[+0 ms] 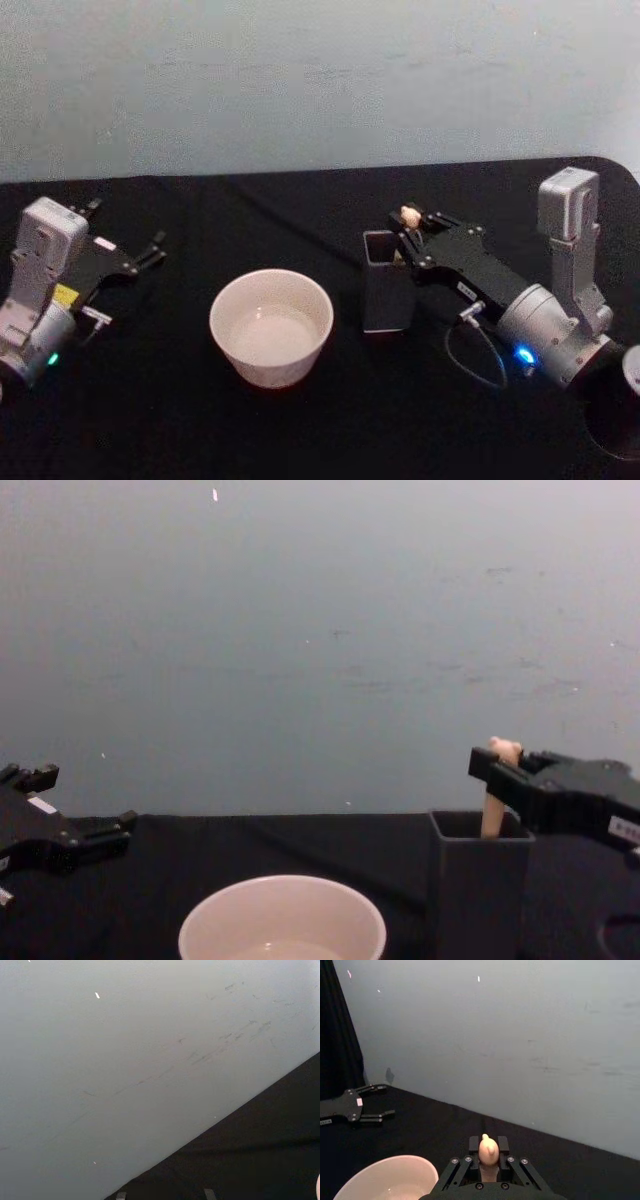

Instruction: Pick up the stirring spoon with one hand, stir inside the cup, then place it back in its original position.

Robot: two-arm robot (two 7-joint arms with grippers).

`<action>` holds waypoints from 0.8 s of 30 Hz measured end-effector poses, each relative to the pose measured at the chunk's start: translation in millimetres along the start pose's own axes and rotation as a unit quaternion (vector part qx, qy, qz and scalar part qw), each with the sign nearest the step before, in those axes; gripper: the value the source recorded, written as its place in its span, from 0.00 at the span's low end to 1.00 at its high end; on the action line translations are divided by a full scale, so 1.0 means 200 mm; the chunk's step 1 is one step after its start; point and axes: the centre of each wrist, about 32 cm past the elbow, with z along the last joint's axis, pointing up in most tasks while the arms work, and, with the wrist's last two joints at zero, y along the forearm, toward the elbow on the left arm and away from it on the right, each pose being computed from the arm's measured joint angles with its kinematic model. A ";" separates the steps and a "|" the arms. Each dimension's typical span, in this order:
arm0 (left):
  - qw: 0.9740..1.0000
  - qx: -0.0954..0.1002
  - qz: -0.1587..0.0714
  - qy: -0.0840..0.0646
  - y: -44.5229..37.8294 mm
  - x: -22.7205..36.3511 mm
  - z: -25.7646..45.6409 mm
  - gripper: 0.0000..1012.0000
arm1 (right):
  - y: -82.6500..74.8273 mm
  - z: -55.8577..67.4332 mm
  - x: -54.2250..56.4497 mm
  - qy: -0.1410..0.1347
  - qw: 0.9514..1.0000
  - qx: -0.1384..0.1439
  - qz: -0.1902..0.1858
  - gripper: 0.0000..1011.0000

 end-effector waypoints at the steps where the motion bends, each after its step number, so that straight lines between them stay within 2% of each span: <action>1: 1.000 0.000 0.000 0.000 0.000 0.000 0.000 0.99 | 0.00 0.00 0.00 0.000 1.000 -0.001 0.000 0.21; 9: 1.000 0.000 0.000 0.000 0.000 0.000 0.000 0.99 | 0.01 -0.03 -0.01 -0.002 1.000 -0.015 -0.002 0.21; 20: 1.000 0.000 0.000 0.000 0.000 0.000 0.000 0.99 | 0.01 -0.03 -0.01 -0.002 1.000 -0.014 -0.002 0.21; 24: 1.000 0.000 0.000 0.000 0.000 0.000 0.000 0.99 | 0.01 -0.03 -0.01 -0.002 1.000 -0.014 -0.002 0.30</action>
